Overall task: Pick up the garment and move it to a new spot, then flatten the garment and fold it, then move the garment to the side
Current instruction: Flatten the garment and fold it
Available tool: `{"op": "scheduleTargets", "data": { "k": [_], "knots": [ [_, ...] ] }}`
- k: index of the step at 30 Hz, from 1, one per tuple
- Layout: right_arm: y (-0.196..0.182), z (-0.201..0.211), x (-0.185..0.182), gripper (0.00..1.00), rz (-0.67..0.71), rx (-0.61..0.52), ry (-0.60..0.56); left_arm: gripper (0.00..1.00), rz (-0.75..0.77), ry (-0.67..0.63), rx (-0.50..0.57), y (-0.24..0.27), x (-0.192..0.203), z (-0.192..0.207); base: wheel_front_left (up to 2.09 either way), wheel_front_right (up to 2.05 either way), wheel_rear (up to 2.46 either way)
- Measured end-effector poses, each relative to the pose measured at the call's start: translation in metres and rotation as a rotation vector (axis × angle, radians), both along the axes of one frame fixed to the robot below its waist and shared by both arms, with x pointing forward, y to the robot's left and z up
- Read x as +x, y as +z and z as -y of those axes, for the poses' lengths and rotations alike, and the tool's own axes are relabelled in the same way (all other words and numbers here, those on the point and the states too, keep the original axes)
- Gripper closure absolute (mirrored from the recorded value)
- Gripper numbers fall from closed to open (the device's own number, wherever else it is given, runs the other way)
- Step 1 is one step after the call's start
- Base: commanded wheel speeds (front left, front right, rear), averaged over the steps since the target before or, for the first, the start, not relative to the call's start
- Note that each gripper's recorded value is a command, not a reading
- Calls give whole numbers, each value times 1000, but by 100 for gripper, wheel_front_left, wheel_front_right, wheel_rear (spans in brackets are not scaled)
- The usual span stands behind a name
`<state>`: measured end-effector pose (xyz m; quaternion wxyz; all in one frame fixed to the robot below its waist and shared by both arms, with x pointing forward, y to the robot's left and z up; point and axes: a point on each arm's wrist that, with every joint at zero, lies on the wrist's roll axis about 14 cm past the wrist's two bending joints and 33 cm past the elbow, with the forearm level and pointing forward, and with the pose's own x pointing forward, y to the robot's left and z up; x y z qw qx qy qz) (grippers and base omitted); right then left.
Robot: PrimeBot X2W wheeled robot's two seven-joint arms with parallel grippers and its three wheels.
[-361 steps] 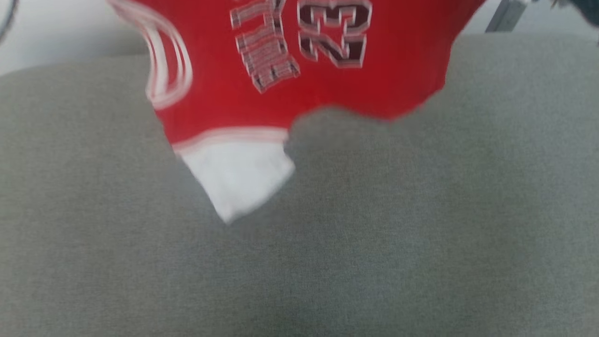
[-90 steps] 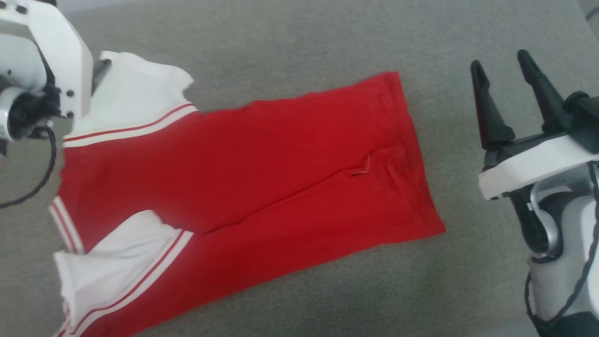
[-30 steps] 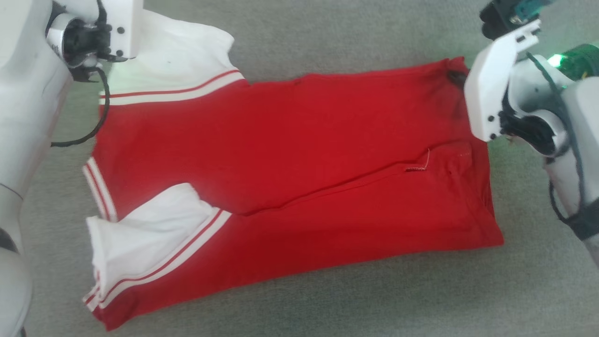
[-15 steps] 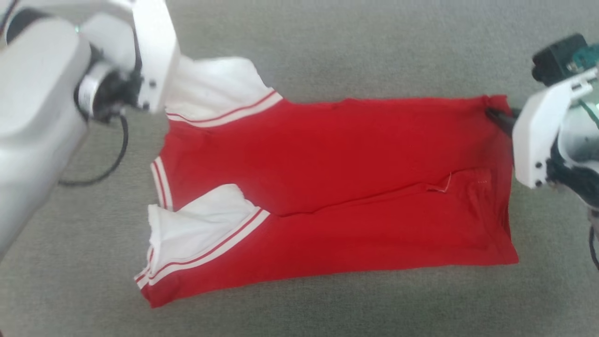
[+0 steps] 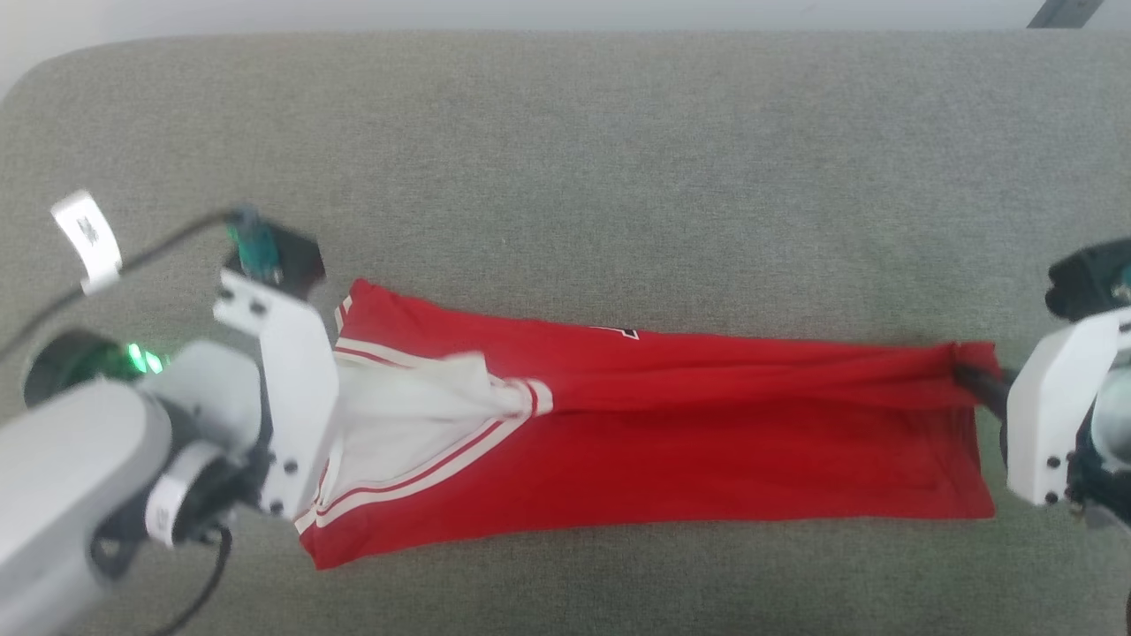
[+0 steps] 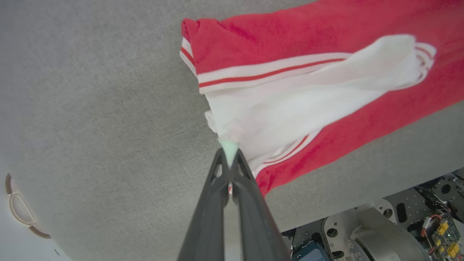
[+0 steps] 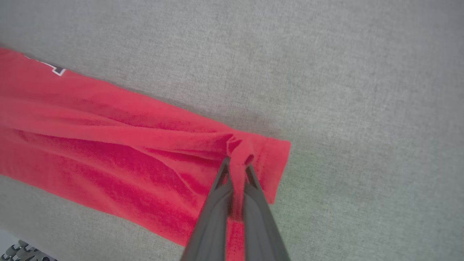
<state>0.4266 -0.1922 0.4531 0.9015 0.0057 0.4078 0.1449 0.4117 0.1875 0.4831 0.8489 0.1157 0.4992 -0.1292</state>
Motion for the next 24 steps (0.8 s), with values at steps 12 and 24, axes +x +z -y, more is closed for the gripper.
{"op": "scheduleTargets", "data": {
  "k": [12,24],
  "knots": [
    [-27,-3,-22,0,-74,15,-30,45,-73,74,-114,-51,-23,8,0,0,0],
    [15,7,-15,0,130,26,-67,0,272,73,-208,-5,6,9,0,0,0]
  ]
}}
